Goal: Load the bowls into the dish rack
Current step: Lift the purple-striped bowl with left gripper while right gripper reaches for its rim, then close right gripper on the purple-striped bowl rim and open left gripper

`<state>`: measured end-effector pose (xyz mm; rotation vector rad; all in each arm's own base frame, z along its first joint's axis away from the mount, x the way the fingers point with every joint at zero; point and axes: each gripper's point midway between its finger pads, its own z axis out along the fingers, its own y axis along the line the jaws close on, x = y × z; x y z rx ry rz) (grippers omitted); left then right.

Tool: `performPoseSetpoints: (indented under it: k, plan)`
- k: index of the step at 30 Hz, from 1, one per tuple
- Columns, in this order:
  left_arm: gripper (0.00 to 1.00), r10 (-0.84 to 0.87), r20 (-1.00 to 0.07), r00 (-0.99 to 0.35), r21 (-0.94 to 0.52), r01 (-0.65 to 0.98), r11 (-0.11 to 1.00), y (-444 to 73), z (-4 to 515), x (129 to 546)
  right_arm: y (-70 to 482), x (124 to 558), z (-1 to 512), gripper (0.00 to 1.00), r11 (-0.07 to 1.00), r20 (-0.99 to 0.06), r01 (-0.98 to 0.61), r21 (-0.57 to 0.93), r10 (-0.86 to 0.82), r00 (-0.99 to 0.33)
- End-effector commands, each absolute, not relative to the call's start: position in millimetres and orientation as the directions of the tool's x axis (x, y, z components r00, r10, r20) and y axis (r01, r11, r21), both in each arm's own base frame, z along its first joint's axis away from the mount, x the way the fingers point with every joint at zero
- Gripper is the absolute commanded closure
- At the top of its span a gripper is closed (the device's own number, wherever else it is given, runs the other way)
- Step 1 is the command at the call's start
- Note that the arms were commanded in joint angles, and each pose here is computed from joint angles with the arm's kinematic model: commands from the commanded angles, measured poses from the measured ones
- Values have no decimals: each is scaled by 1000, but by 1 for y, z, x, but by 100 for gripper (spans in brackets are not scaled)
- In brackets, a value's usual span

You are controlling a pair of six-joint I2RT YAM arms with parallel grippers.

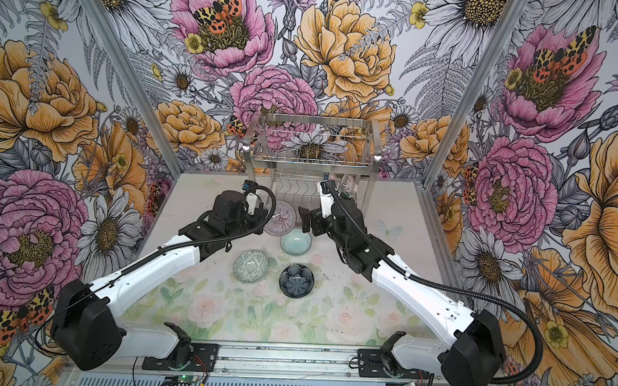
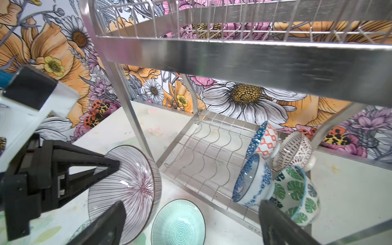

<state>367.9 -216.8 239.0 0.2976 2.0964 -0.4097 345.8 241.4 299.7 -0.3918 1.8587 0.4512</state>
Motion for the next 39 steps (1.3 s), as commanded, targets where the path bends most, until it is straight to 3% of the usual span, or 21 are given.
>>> performPoseSetpoints:
  k: [1,9,13,25,32,39]
  plan:
    - [100,11,-909,-417,-178,410,895,-236,281,378,262,344,304,0,827,-937,-525,201,6,-349]
    - [100,14,-923,-385,-182,466,866,-259,296,375,275,356,285,0,827,-915,-499,259,44,-401]
    - [100,11,-926,-377,-185,477,859,-262,300,373,278,362,280,6,830,-909,-485,276,61,-413]
    - [100,1,-936,-352,-184,491,851,-263,311,367,286,373,259,46,834,-875,-448,323,82,-477]
    - [100,-2,-938,-346,-183,492,851,-262,313,365,283,374,258,98,844,-874,-431,320,88,-477]
    - [100,-2,-939,-345,-182,489,853,-260,312,363,279,376,261,100,859,-881,-417,296,77,-467]
